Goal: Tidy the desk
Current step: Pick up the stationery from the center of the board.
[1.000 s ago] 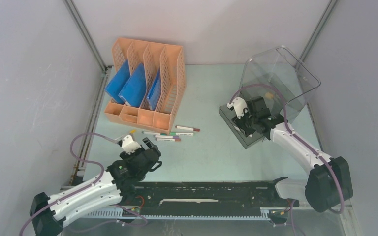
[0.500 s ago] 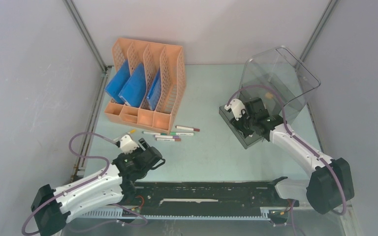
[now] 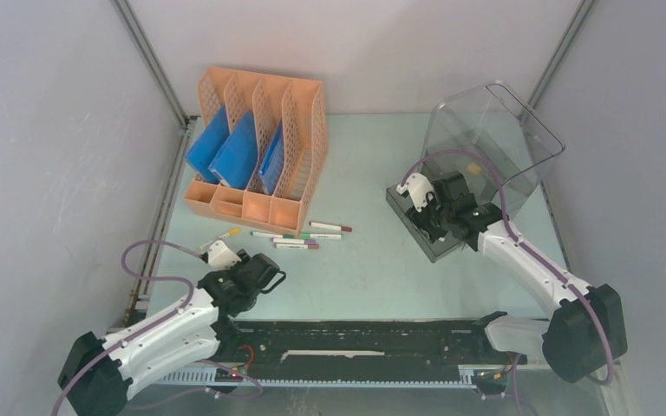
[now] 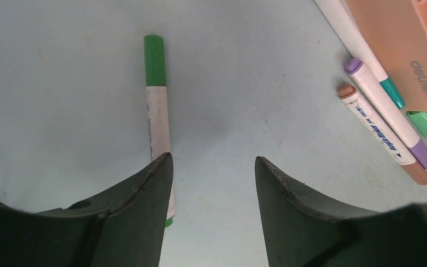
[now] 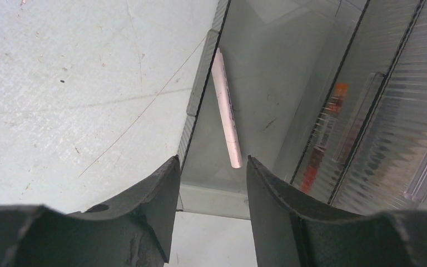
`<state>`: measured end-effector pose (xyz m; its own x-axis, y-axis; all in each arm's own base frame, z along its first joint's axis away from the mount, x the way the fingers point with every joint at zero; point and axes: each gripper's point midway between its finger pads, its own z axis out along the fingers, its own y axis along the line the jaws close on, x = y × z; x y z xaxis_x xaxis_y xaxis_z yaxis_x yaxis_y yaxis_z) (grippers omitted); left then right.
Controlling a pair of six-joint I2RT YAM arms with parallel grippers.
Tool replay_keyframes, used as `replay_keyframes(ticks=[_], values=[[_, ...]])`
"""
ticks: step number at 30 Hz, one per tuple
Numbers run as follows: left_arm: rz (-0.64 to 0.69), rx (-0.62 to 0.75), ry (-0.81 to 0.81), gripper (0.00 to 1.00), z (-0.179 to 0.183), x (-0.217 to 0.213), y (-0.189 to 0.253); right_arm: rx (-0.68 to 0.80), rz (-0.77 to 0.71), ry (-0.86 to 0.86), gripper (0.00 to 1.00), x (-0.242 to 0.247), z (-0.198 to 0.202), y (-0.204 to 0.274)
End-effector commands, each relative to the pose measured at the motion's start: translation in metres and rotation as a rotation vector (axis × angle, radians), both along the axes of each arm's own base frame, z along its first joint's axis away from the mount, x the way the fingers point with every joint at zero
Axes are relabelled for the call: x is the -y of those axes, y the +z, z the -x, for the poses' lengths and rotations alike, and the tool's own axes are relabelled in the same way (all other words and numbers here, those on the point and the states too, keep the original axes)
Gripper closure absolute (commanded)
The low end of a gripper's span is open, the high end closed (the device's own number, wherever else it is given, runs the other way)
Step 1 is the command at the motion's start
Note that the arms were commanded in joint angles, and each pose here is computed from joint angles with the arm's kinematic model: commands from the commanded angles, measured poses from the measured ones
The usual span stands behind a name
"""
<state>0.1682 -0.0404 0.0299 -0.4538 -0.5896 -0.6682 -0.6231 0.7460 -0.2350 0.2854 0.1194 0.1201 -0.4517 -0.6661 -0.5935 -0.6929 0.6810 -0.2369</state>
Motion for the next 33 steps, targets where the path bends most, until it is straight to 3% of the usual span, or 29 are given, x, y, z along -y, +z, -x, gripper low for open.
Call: replay_keyframes(ticks=[1,7,21,33], values=[[-0.007,-0.031,0.001,0.38,0.0,0.0,-0.001,0.047,-0.016,0.02,0.45,-0.004,-0.002,0.015],[-0.043,-0.054,0.007,0.36,-0.002,-0.003,0.003,0.049,-0.016,0.024,0.45,-0.006,-0.001,0.015],[-0.12,-0.044,0.001,0.18,-0.002,-0.02,0.015,0.052,-0.014,0.032,0.44,-0.007,0.0,0.016],[-0.015,-0.06,0.07,0.19,-0.001,-0.027,-0.004,0.077,-0.035,0.028,0.44,-0.005,0.0,0.026]])
